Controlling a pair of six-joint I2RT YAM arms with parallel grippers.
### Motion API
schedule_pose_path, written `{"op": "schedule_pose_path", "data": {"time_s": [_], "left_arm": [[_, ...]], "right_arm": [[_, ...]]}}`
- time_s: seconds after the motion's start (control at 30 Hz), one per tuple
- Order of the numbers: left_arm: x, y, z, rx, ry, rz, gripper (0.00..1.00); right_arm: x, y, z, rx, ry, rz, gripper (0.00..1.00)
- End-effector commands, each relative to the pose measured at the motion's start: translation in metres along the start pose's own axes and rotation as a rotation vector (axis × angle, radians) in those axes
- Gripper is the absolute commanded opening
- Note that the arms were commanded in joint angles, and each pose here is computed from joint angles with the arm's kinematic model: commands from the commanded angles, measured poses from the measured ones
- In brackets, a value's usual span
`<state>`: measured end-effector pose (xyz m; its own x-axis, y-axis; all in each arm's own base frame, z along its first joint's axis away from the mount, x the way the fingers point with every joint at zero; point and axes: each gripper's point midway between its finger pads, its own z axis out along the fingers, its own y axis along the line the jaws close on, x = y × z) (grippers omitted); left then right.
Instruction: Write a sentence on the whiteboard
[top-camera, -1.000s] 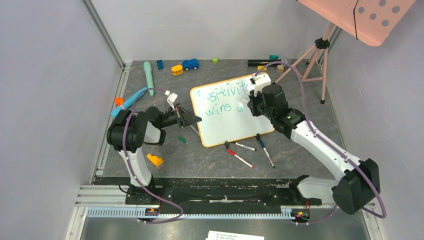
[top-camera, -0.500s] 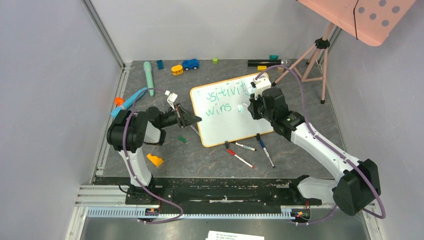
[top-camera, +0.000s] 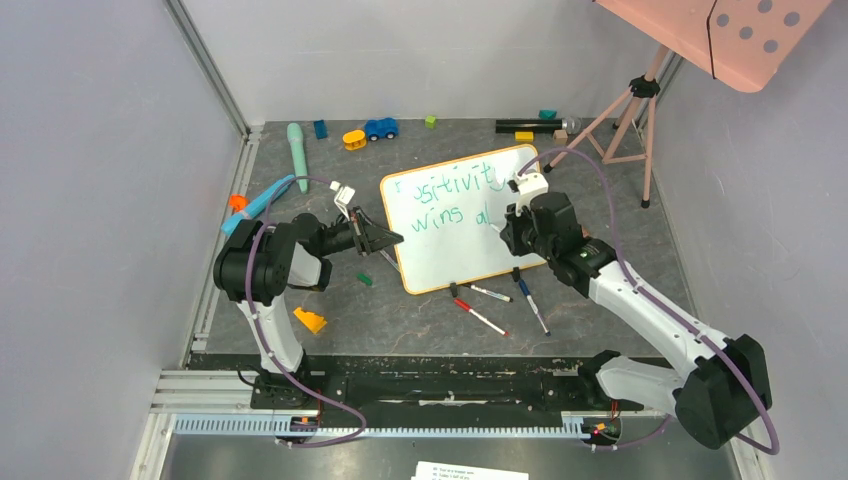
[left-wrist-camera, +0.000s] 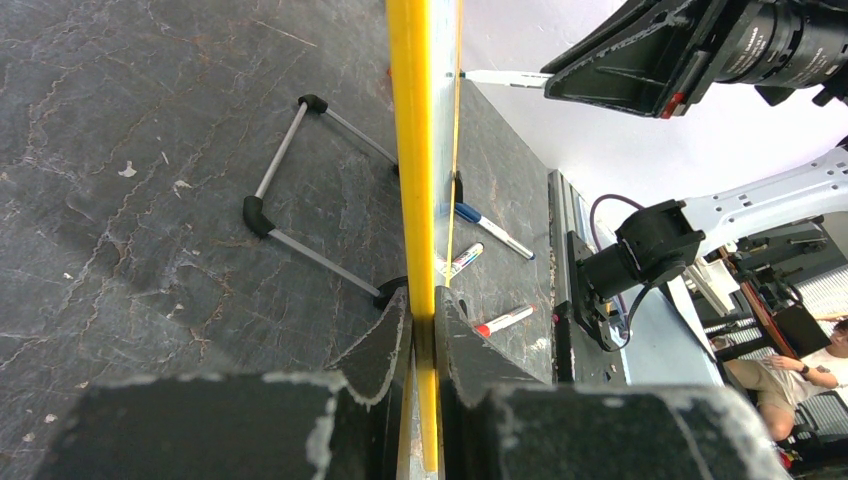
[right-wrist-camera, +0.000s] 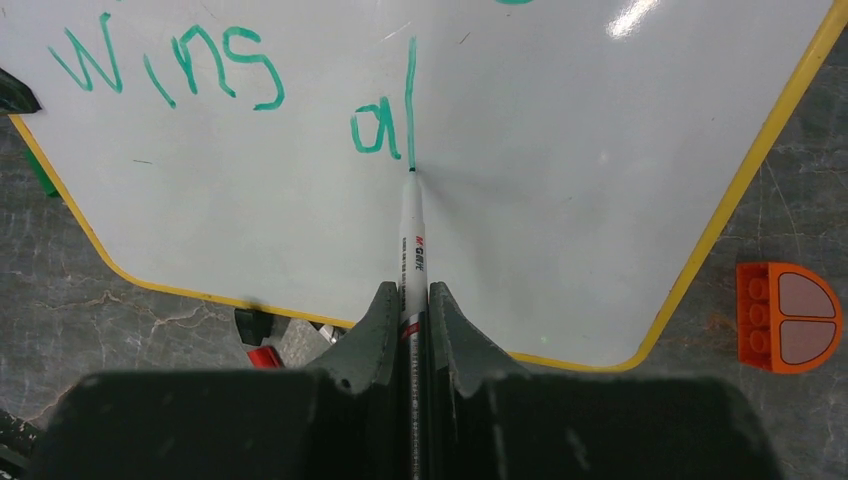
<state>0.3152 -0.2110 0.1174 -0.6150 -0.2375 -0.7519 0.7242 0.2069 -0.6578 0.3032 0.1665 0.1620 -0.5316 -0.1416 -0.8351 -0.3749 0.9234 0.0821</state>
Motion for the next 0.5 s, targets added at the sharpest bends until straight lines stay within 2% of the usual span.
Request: {"op": "schedule_pose_path", "data": {"time_s": [0.0, 0.17, 0.47], "left_arm": [[-0.003, -0.012, 0.001, 0.062, 0.009, 0.163, 0.02], [-0.004, -0.013, 0.001, 0.064, 0.01, 0.164, 0.02], [-0.003, -0.013, 0.001, 0.064, 0.01, 0.162, 0.02]], "right_arm": [[-0.053, 0.003, -0.012, -0.007, -0.127, 0.02, 0.0], [-0.078, -0.001, -0.015, 0.012, -0.163, 0.0, 0.0], [-0.088, -0.006, -0.006, 0.026, -0.164, -0.027, 0.0]]}}
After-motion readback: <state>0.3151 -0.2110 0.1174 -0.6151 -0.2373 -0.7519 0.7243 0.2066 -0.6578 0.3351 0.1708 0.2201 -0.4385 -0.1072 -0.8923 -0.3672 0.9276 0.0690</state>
